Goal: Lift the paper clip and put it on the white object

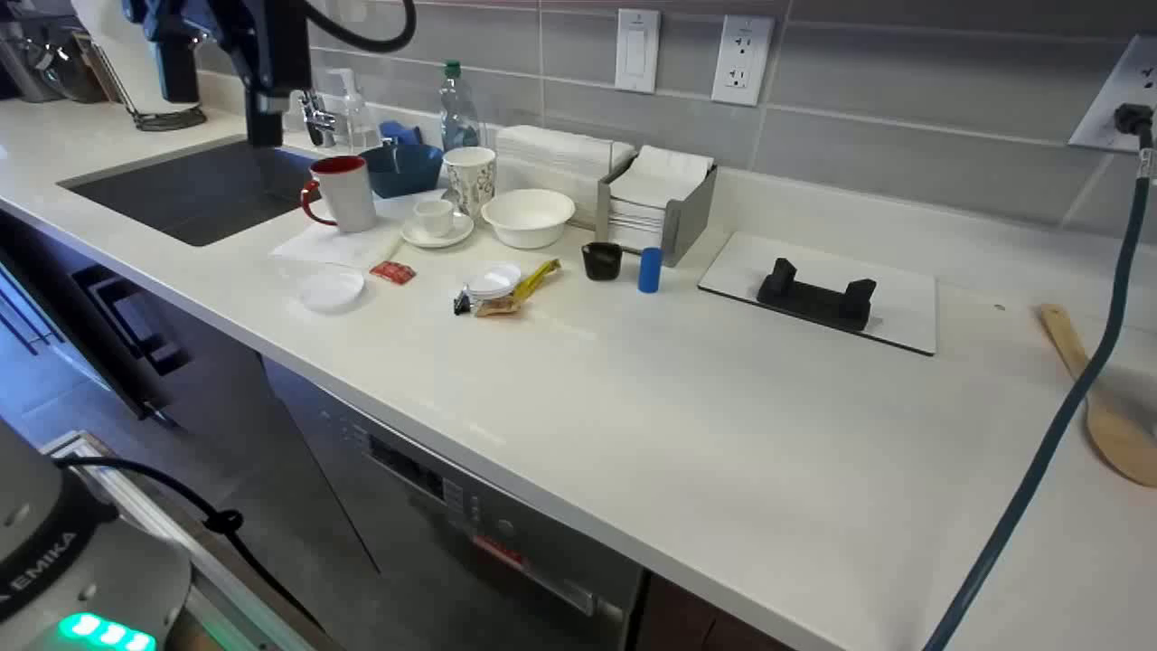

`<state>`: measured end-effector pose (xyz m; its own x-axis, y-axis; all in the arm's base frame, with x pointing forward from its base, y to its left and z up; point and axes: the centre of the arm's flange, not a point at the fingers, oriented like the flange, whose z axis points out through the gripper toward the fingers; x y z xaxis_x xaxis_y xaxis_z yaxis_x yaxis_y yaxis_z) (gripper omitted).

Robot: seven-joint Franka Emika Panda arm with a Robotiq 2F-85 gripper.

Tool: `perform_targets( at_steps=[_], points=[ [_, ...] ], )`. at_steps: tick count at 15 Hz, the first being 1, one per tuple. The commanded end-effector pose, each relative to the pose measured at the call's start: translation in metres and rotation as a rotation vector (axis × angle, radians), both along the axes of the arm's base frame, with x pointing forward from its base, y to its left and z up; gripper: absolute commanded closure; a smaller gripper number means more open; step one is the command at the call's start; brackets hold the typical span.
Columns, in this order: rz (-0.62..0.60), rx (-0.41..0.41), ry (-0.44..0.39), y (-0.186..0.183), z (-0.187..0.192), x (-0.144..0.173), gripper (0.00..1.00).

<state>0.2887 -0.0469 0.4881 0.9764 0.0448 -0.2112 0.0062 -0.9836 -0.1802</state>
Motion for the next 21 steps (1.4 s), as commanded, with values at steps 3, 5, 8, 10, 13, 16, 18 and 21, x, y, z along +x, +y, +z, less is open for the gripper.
perform_targets(
  at_steps=[3,5,8,10,13,16,18,21],
  points=[
    [0.000,0.000,0.000,0.000,0.000,0.000,0.00],
    [0.000,0.000,0.000,0.000,0.000,0.000,0.00],
    [0.000,0.000,0.000,0.000,0.000,0.000,0.00],
    [0.000,0.000,0.000,0.000,0.000,0.000,0.00],
    [-0.032,-0.088,-0.044,-0.003,-0.004,0.018,0.00],
    [-0.014,-0.100,-0.093,0.001,-0.027,0.061,0.00],
    [0.020,-0.062,-0.114,0.000,-0.052,0.089,0.00],
    [0.112,0.000,-0.117,-0.005,-0.091,0.117,0.00]
  ],
)
